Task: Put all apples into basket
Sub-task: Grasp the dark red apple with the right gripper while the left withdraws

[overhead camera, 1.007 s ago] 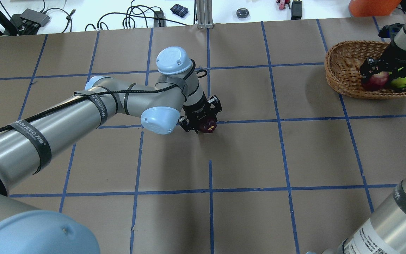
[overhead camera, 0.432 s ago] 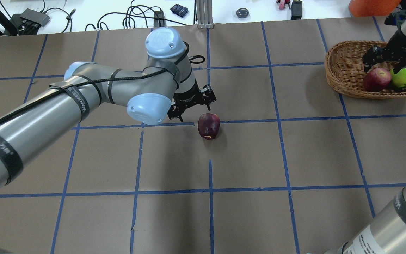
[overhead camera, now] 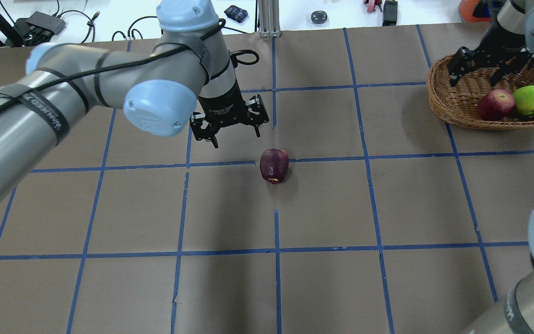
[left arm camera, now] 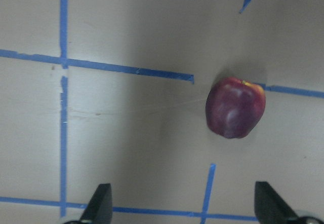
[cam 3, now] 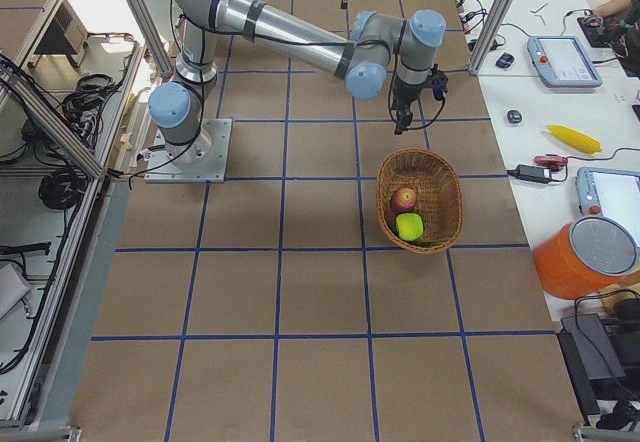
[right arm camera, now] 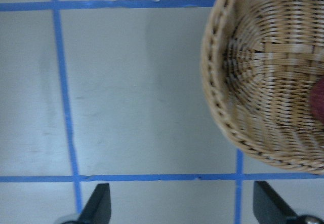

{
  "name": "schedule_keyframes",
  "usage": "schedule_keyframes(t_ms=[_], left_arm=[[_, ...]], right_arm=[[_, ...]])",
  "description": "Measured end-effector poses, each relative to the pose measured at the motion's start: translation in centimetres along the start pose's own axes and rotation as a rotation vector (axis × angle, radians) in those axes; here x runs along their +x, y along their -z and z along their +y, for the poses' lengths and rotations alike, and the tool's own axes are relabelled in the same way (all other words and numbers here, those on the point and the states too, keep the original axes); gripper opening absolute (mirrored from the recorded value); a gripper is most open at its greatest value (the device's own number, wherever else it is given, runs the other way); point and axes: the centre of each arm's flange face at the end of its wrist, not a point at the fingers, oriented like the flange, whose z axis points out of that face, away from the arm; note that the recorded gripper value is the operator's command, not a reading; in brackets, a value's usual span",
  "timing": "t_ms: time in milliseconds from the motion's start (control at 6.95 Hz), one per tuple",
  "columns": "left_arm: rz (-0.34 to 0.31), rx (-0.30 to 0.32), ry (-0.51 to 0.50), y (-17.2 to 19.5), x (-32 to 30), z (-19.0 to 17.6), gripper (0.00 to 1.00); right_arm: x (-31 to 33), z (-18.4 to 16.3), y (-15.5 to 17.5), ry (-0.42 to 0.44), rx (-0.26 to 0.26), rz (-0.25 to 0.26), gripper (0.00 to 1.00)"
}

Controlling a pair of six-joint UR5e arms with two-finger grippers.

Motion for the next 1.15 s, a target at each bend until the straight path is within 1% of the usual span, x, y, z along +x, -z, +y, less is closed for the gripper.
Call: schedule_keyframes(t_ms=[144,288,432,575,719,863,1007,1151], left_arm=[[-0.019,0.011,-0.072,2.7,-2.5,1.3,1.0],[-0.023,0.028,-0.121,4.4,-4.5,1.9,1.0],[-0.023,0.045,-0.153,5.6,-6.1,2.3,1.0],[-0.02,0.078,-0.163,6.6,-7.1,2.6,1.0],[-0.017,0.13,-0.165,7.5,-7.7,2.5,1.0],[-0.016,0.166,-0.164,7.9,-7.9,2.4,1.0],[-0.016,0.177,-0.163,7.7,-8.0,2.4,1.0],[-0.016,0.179,-0.163,7.5,-8.0,2.6,1.0]], right_arm=[[-6.8,1.2,-0.5,-0.034,-0.016,-0.038,1.0],[-12.8,2.8,-1.8,-0.054,-0.045,-0.054,1.0],[-17.6,4.6,-3.5,-0.055,-0.074,-0.054,1.0],[-21.2,6.1,-5.9,-0.059,-0.093,-0.048,1.0],[-24.5,7.2,-8.7,-0.06,-0.106,-0.067,1.0],[-27.7,7.9,-11.4,-0.068,-0.12,-0.11,1.0],[-29.9,8.2,-13.5,-0.098,-0.125,-0.139,1.0],[-31.0,8.3,-15.0,-0.118,-0.131,-0.149,1.0]])
